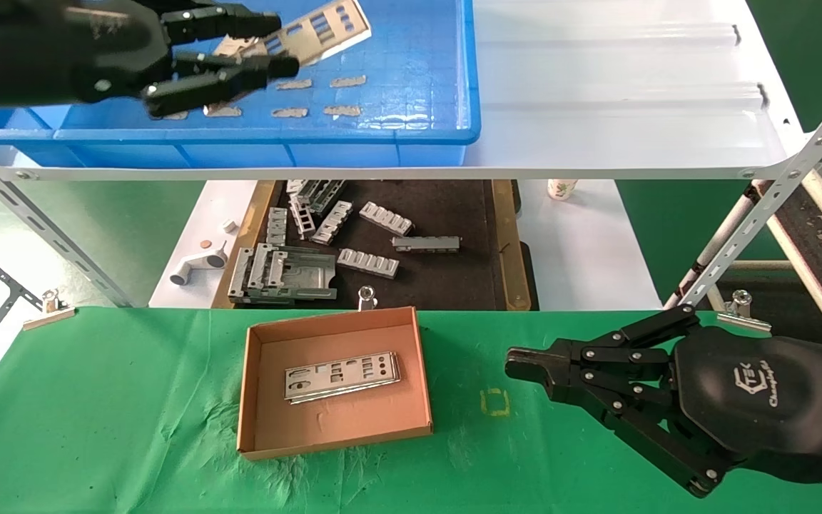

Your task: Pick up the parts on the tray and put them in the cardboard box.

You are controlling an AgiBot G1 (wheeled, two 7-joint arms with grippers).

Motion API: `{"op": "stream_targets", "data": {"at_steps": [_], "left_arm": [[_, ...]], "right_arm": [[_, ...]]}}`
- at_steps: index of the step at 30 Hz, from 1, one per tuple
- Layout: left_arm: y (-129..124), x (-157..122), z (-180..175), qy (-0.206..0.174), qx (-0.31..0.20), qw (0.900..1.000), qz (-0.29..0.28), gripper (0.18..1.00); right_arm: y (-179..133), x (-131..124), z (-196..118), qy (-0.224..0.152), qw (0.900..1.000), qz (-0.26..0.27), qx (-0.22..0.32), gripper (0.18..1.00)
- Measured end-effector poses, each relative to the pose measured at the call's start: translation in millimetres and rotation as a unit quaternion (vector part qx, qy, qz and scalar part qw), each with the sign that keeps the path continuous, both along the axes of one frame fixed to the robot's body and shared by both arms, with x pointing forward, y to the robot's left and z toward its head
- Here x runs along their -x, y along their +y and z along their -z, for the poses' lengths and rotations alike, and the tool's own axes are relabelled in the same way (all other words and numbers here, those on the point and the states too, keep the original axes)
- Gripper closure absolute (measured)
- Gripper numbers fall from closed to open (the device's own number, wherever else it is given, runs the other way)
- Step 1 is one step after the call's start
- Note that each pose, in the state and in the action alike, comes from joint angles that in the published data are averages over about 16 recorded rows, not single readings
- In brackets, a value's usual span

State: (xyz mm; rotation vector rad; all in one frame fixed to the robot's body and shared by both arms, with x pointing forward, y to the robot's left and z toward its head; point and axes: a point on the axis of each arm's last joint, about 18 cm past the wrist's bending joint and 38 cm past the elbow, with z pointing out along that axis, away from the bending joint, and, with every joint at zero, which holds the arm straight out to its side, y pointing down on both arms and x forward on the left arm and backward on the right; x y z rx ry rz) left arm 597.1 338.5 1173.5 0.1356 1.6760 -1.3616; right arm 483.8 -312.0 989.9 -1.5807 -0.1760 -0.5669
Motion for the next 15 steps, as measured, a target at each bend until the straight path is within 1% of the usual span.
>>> {"op": "stream_targets", "data": {"at_steps": [4,9,12,15], "left_arm": [[-4.4,9.0,14.5,-0.021,-0.053,0.9981,0.021,0.743],[-10.9,16.9,36.9,-0.039,-0.107,0.9926,0.042,0.743],[-15.7,20.8,54.9,-0.037,-0.134,0.9888,0.055,0.743],[-20.3,22.4,75.9,-0.025,-0.155,0.9855,0.063,0.743]], "right_arm": [[0.0,0.0,0.0,0.000,1.000,0.000,0.000,0.988],[0.0,0.0,0.0,0.000,1.000,0.000,0.000,0.988],[0.0,0.0,0.0,0.000,1.000,0.000,0.000,0.988],[0.0,0.0,0.0,0.000,1.000,0.000,0.000,0.988]]}}
